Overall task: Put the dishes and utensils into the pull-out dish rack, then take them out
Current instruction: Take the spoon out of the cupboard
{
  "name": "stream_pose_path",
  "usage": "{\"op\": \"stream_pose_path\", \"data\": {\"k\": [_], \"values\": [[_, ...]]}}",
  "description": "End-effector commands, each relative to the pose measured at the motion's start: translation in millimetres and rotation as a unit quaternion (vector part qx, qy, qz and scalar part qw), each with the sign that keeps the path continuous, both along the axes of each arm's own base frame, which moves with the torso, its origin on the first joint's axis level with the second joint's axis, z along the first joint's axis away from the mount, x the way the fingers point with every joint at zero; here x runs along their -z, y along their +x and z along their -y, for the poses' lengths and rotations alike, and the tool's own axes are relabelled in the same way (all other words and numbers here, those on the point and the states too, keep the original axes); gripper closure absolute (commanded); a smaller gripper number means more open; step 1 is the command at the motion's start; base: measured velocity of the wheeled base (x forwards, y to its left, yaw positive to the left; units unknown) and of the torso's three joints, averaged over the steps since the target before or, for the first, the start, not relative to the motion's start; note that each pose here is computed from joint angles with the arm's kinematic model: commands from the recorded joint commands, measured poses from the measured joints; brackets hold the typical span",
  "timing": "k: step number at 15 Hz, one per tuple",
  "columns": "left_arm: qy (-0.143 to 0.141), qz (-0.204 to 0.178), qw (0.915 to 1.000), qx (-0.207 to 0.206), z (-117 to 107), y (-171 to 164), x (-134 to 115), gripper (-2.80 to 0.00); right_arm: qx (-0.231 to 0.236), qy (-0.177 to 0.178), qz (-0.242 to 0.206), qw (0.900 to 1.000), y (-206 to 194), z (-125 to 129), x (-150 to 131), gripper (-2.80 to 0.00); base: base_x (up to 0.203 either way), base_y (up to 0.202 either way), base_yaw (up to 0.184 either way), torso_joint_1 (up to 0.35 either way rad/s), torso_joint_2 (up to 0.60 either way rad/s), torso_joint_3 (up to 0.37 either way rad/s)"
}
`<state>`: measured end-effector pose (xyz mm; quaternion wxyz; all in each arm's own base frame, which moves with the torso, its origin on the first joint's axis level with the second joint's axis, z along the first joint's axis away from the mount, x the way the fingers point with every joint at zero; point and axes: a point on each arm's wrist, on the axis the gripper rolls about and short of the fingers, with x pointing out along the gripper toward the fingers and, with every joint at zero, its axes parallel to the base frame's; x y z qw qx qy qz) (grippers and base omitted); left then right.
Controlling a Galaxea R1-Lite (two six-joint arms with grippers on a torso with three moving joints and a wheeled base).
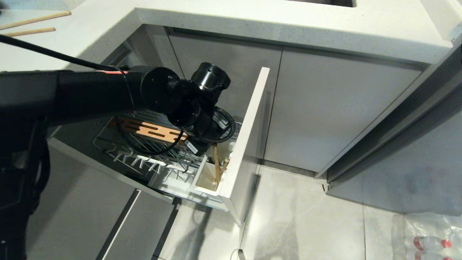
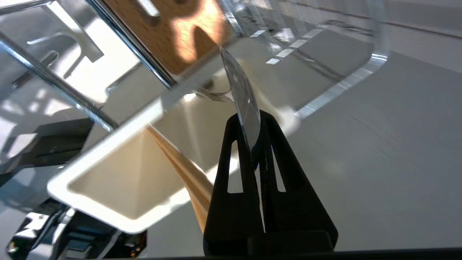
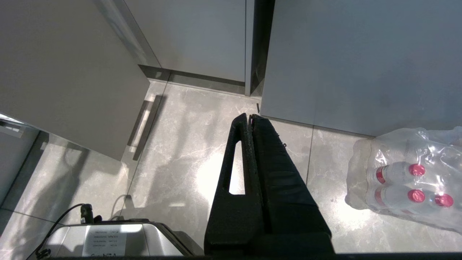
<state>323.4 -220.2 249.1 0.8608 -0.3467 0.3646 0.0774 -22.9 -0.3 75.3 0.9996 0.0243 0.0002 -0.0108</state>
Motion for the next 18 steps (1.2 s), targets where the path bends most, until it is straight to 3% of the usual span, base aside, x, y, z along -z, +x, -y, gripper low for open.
{"op": "stream_pose_path", "data": {"k": [1, 7, 18], "values": [[-0.015, 0.019, 0.9997, 0.001, -5.0, -12.6, -18.9, 0.0, 0.0, 0.0, -0.001, 1.0, 0.2, 0.0, 0.4, 0.0, 0.0, 0.0, 0.0, 0.0, 0.0, 0.0], [-0.015, 0.076, 0.9968, -0.018, -12.8, -40.9, -53.6, 0.0, 0.0, 0.0, -0.001, 1.0, 0.2, 0.0, 0.4, 0.0, 0.0, 0.0, 0.0, 0.0, 0.0, 0.0], [-0.056, 0.14, 0.9885, 0.007, -39.9, -94.3, -109.1, 0.0, 0.0, 0.0, -0.001, 1.0, 0.2, 0.0, 0.4, 0.0, 0.0, 0.0, 0.0, 0.0, 0.0, 0.0]]}}
